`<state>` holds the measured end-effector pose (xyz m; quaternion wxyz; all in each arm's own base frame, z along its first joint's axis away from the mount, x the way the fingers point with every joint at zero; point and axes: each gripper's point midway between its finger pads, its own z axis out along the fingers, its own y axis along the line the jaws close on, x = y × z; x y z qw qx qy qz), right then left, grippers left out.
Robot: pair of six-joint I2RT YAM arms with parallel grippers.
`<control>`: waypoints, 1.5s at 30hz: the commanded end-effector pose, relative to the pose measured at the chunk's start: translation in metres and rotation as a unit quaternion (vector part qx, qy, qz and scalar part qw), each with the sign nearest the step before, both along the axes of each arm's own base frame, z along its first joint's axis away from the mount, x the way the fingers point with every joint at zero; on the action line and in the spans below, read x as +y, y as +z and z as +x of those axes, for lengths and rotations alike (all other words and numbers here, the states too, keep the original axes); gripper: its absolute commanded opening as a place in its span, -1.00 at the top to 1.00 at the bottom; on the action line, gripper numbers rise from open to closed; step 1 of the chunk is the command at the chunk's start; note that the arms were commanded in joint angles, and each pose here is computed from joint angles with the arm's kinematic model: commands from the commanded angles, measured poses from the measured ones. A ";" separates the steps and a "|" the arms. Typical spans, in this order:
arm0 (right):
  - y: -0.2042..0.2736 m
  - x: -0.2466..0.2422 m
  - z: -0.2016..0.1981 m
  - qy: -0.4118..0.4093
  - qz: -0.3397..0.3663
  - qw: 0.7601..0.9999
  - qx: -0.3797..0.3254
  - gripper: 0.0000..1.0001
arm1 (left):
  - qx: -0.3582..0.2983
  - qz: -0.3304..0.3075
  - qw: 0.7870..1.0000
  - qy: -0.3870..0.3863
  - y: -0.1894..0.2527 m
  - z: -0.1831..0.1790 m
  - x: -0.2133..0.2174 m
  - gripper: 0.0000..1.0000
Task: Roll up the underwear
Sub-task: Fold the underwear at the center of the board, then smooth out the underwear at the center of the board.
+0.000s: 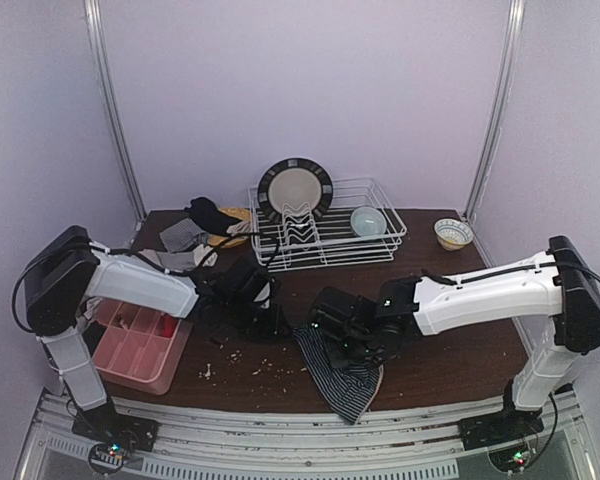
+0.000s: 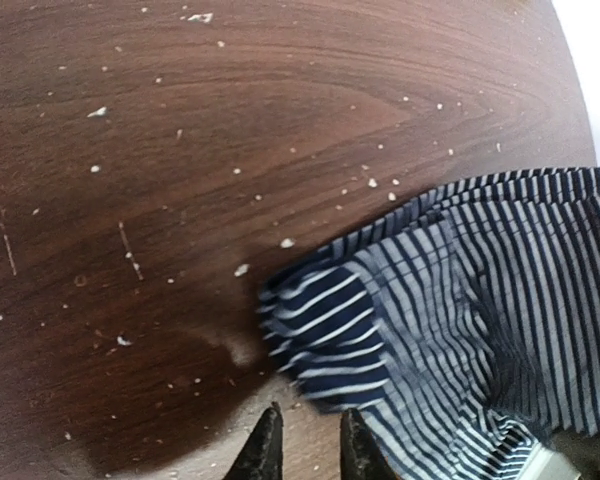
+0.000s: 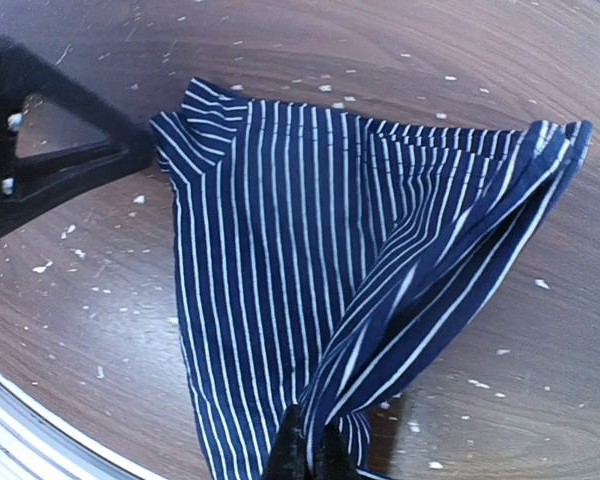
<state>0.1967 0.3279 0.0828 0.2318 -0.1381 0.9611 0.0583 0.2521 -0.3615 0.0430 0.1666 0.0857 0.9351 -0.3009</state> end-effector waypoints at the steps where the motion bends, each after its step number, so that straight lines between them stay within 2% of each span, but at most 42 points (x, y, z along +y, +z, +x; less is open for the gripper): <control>1: -0.003 0.017 -0.005 0.017 -0.009 1.000 0.002 1.00 | 0.000 -0.025 1.000 -0.007 0.003 -0.001 -0.009 0.63; 13: -0.031 0.053 -0.028 0.072 -0.007 0.997 0.042 0.88 | 0.023 -0.011 1.000 -0.005 -0.025 -0.003 -0.011 0.86; 23: -0.051 0.059 -0.043 0.080 0.018 0.994 0.076 0.47 | 0.023 -0.006 1.000 0.006 -0.027 -0.005 -0.002 0.95; 28: -0.057 0.065 -0.051 0.091 0.045 0.990 0.097 0.25 | 0.012 0.003 1.000 0.014 -0.019 -0.008 0.010 0.84; 34: -0.026 0.072 -0.050 0.102 0.085 0.988 0.078 0.02 | -0.013 -0.002 1.000 0.022 0.007 -0.014 0.027 0.56; 41: 0.032 0.068 -0.048 0.116 0.127 0.984 0.044 -0.42 | -0.051 0.005 0.998 0.034 0.041 -0.010 0.041 0.54; 45: 0.051 0.042 -0.038 0.102 0.112 0.988 0.009 -0.51 | -0.074 -0.006 0.997 0.038 0.061 -0.004 0.039 0.55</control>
